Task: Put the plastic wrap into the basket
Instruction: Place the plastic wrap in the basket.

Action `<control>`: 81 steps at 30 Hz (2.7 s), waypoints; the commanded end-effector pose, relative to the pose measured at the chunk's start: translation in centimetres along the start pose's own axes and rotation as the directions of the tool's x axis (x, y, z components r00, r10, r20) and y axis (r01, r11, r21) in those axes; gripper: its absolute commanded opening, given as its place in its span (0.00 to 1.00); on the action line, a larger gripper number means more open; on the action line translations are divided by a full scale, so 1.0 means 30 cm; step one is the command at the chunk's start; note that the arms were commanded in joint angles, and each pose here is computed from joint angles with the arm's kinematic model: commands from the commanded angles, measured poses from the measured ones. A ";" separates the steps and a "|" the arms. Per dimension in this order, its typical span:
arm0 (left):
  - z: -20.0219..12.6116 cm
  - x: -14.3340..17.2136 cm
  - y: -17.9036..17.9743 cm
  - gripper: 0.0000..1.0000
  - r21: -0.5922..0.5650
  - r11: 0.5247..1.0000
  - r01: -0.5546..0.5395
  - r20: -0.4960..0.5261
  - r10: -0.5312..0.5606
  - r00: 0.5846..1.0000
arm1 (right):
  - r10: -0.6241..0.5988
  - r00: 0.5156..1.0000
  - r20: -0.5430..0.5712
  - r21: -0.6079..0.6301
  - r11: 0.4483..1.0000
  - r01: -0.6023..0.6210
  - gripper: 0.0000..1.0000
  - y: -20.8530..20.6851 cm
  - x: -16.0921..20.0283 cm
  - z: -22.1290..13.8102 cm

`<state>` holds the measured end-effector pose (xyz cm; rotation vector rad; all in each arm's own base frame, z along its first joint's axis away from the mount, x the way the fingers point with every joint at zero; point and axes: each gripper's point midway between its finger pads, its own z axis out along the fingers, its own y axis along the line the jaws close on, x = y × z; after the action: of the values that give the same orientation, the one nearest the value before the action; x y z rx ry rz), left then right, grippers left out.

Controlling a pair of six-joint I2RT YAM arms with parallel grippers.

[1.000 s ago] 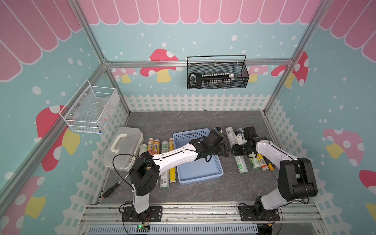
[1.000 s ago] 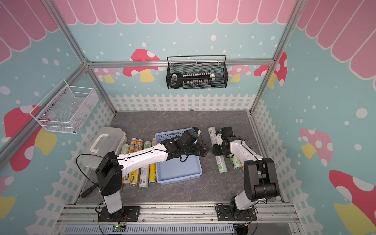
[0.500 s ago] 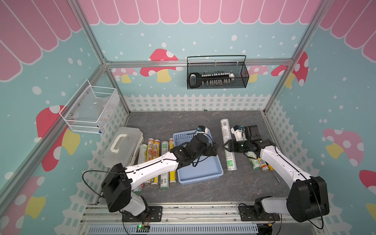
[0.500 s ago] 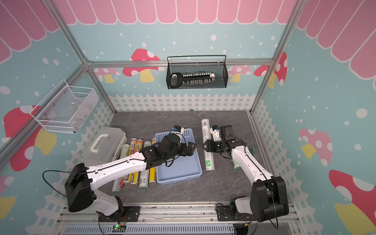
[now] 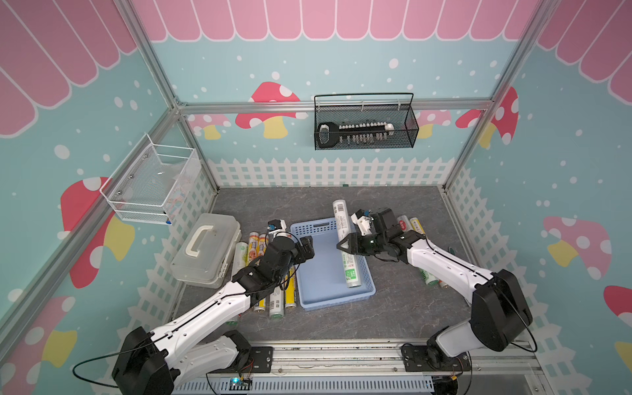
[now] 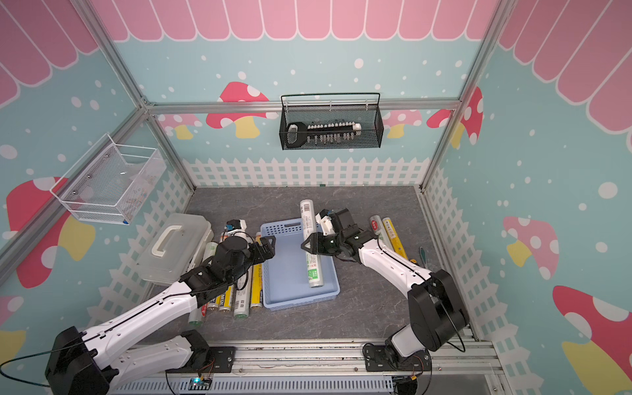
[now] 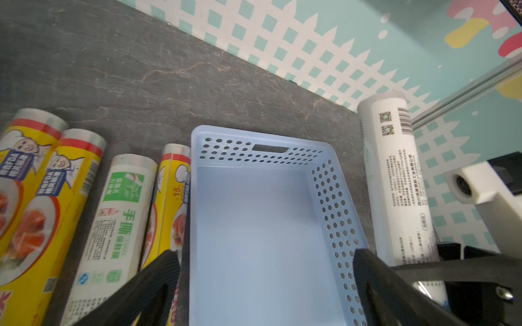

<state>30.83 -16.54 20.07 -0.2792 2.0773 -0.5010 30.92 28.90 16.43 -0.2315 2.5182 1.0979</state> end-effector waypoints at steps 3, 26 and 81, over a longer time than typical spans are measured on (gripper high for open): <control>-0.016 0.013 0.105 0.99 -0.071 0.995 0.075 0.004 -0.075 0.997 | 0.006 1.000 0.012 -0.095 0.996 -0.004 0.22 0.134 -0.030 0.106; 0.108 0.141 0.109 0.98 0.030 0.969 0.245 -0.226 -0.232 0.946 | 0.078 0.981 -0.176 -0.027 0.996 -0.084 0.28 0.117 0.150 0.455; 0.112 0.041 -0.083 0.92 0.001 1.000 0.007 -0.151 -0.007 0.989 | -0.150 0.986 0.069 0.084 0.986 0.144 0.45 -0.012 -0.030 -0.014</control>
<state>32.98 -20.32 17.48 -0.3030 2.2500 -0.6709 32.82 25.73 17.45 -0.1776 2.3848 0.8535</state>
